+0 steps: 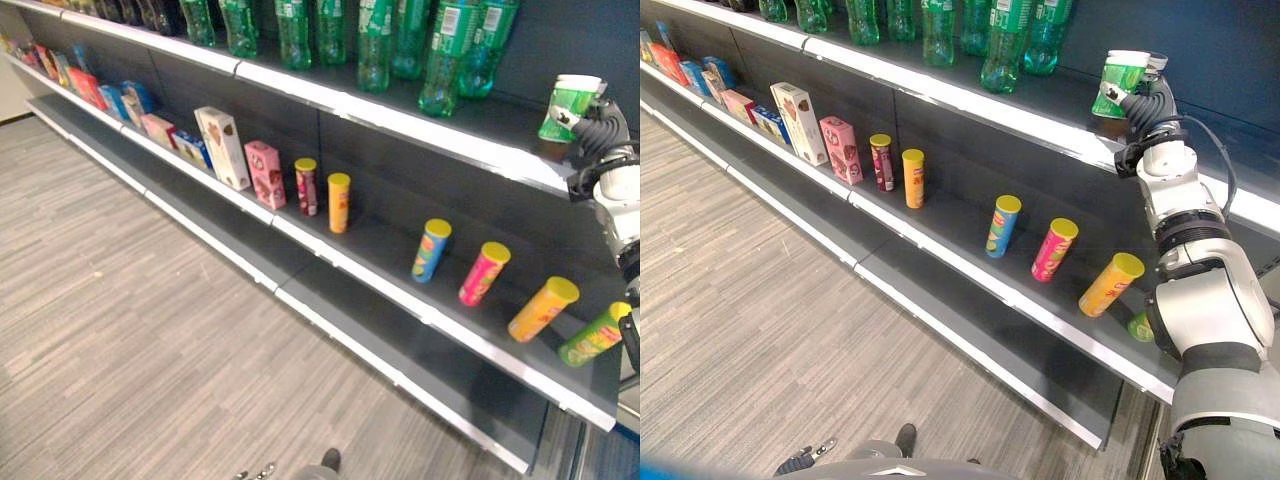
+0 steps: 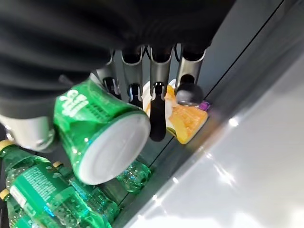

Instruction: Put the goods on the table back onto the shelves and tidy them up.

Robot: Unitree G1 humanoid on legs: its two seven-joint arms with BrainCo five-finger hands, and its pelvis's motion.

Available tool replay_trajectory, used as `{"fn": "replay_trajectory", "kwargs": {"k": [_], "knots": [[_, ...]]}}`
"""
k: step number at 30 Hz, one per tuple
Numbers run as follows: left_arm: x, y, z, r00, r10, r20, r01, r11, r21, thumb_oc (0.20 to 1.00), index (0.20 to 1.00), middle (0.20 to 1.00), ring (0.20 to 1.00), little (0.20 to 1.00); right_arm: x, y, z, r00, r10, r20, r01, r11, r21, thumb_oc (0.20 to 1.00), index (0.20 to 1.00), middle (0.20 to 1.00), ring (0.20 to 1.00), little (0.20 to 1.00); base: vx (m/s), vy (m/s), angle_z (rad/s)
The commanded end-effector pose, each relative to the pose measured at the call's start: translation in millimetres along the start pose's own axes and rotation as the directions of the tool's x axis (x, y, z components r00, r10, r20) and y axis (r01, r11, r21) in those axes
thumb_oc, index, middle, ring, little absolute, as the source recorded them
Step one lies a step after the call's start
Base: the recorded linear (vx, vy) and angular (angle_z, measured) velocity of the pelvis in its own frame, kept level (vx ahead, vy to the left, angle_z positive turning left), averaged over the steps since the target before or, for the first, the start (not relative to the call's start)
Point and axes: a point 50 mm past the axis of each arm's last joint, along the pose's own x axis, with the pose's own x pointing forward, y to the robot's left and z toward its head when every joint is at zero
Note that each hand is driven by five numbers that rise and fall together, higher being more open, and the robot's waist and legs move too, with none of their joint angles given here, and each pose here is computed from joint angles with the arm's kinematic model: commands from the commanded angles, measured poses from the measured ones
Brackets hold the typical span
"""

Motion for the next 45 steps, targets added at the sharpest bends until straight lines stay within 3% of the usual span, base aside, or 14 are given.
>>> {"fn": "replay_trajectory", "kwargs": {"k": [1, 30, 31, 32, 33, 45], "knots": [[3, 8, 18, 0.999, 0.032, 0.045, -0.033, 0.999, 0.029, 1.0, 1.0, 1.0, 1.0, 1.0, 7, -5, 36, 0.99, -0.049, 0.13, 0.051, 0.999, -0.009, 0.2, 0.2, 0.2, 0.2, 0.2, 0.0, 0.0, 0.0], [4, 8, 20, 0.998, 0.039, 0.052, -0.042, 0.998, 0.044, 1.0, 1.0, 1.0, 1.0, 1.0, 3, 7, 18, 0.997, -0.029, 0.077, 0.036, 0.996, -0.083, 0.2, 0.2, 0.2, 0.2, 0.2, 0.0, 0.0, 0.0], [4, 8, 19, 0.998, 0.04, 0.049, -0.042, 0.998, 0.043, 1.0, 1.0, 1.0, 1.0, 1.0, 4, 7, 17, 0.997, -0.032, 0.075, 0.038, 0.996, -0.077, 0.47, 0.47, 0.47, 0.47, 0.47, 0.0, 0.0, 0.0], [4, 8, 19, 0.998, 0.04, 0.049, -0.042, 0.998, 0.043, 1.0, 1.0, 1.0, 1.0, 1.0, 4, 7, 17, 0.997, -0.032, 0.075, 0.038, 0.996, -0.077, 0.805, 0.805, 0.805, 0.805, 0.805, 0.0, 0.0, 0.0], [4, 8, 19, 0.998, 0.04, 0.048, -0.043, 0.998, 0.044, 1.0, 1.0, 1.0, 1.0, 1.0, 4, 8, 17, 0.997, -0.034, 0.075, 0.04, 0.996, -0.076, 1.0, 1.0, 1.0, 1.0, 1.0, 0.0, 0.0, 0.0], [4, 7, 18, 0.998, 0.041, 0.044, -0.043, 0.998, 0.049, 1.0, 1.0, 1.0, 1.0, 1.0, 3, 8, 17, 0.996, -0.043, 0.076, 0.049, 0.996, -0.071, 1.0, 1.0, 1.0, 1.0, 1.0, 0.0, 0.0, 0.0]]}}
